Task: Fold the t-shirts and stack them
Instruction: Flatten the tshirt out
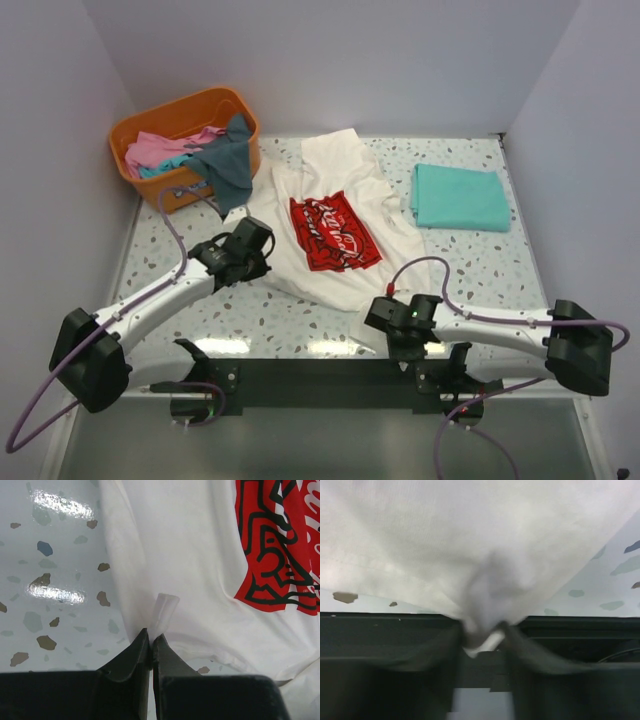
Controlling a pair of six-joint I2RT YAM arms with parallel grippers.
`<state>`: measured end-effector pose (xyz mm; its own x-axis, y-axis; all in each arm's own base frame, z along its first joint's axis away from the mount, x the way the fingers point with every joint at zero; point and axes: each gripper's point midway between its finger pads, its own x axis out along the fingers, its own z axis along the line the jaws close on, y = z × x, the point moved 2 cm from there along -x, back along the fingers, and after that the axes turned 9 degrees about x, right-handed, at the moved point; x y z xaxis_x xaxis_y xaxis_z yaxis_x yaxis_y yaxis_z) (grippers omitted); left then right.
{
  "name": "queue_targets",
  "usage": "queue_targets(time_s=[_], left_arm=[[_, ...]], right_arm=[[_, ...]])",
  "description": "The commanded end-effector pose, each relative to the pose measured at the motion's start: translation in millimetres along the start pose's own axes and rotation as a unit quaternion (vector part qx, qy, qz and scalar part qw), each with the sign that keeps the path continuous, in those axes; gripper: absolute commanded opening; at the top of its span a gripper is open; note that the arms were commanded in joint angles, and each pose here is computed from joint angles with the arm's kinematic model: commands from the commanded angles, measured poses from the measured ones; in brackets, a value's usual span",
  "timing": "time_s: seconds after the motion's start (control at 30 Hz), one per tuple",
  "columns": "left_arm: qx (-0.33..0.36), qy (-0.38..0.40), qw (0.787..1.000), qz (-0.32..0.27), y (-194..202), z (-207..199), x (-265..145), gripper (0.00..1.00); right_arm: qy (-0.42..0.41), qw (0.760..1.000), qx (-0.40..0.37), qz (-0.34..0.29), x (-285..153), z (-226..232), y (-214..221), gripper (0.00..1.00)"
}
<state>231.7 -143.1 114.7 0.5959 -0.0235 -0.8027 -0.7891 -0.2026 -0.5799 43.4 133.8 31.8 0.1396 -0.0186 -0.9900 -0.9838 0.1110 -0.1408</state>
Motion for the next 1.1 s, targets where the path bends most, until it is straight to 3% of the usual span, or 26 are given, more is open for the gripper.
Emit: queue_targets(time_s=[0.0, 0.1, 0.2, 0.27, 0.43, 0.5, 0.53, 0.57, 0.63, 0.7, 0.73, 0.8, 0.83, 0.93, 1.07], left_arm=[[-0.013, 0.006, 1.000, -0.026, -14.3, -6.3, -6.7, 0.00], [-0.011, 0.018, 0.999, -0.049, -37.0, -16.8, -19.6, 0.00], [-0.017, 0.029, 0.995, -0.091, -70.7, -27.5, -42.4, 0.00], [-0.024, 0.042, 0.990, -0.136, -106.5, -37.5, -70.0, 0.00], [-0.035, 0.059, 0.972, -0.223, -173.8, -43.6, -143.7, 0.00], [-0.052, 0.095, 0.955, -0.275, -209.0, -49.0, -195.7, 0.00], [-0.042, 0.109, 0.949, -0.294, -219.4, -50.2, -214.0, 0.00], [-0.056, 0.139, 0.932, -0.331, -239.8, -51.3, -252.5, 0.00], [-0.034, 0.186, 0.914, -0.359, -252.8, -58.2, -289.1, 0.00], [-0.045, 0.236, 0.882, -0.405, -269.1, -55.3, -343.9, 0.00], [-0.032, 0.261, 0.871, -0.416, -270.3, -57.6, -360.8, 0.00], [-0.041, 0.302, 0.838, -0.453, -276.7, -50.1, -406.4, 0.00], [-0.033, 0.330, 0.819, -0.469, -274.3, -46.4, -430.0, 0.00], [-0.027, 0.384, 0.776, -0.499, -266.2, -38.3, -471.1, 0.00], [-0.036, 0.396, 0.758, -0.517, -257.6, -21.6, -491.4, 0.00]], right_arm=[[0.017, 0.997, 0.017, -0.068, 4.2, -4.1, -24.3, 0.02], [0.028, 0.988, 0.024, -0.148, -23.7, 1.0, -65.3, 0.00], [0.019, 0.960, 0.048, -0.276, -91.6, 5.4, -120.0, 0.00], [-0.005, 0.927, 0.075, -0.366, -156.1, 6.8, -156.7, 0.00], [-0.107, 0.841, 0.129, -0.515, -321.8, -10.3, -204.4, 0.00], [-0.152, 0.820, 0.122, -0.539, -366.5, -13.5, -208.7, 0.00], [-0.191, 0.796, 0.118, -0.563, -408.9, -19.5, -211.5, 0.00], [-0.214, 0.784, 0.111, -0.572, -428.9, -21.5, -211.4, 0.00], [-0.280, 0.750, 0.082, -0.594, -483.2, -26.7, -206.5, 0.00], [-0.329, 0.726, 0.058, -0.601, -515.5, -28.8, -198.9, 0.00], [-0.390, 0.692, 0.029, -0.606, -547.1, -33.6, -184.8, 0.00], [-0.443, 0.662, -0.005, -0.604, -571.5, -28.7, -171.9, 0.00], [-0.489, 0.629, -0.030, -0.604, -592.9, -33.1, -156.8, 0.00], [-0.527, 0.588, -0.037, -0.613, -615.9, -41.0, -145.6, 0.00], [-0.553, 0.553, -0.038, -0.622, -629.5, -52.7, -135.5, 0.00]])
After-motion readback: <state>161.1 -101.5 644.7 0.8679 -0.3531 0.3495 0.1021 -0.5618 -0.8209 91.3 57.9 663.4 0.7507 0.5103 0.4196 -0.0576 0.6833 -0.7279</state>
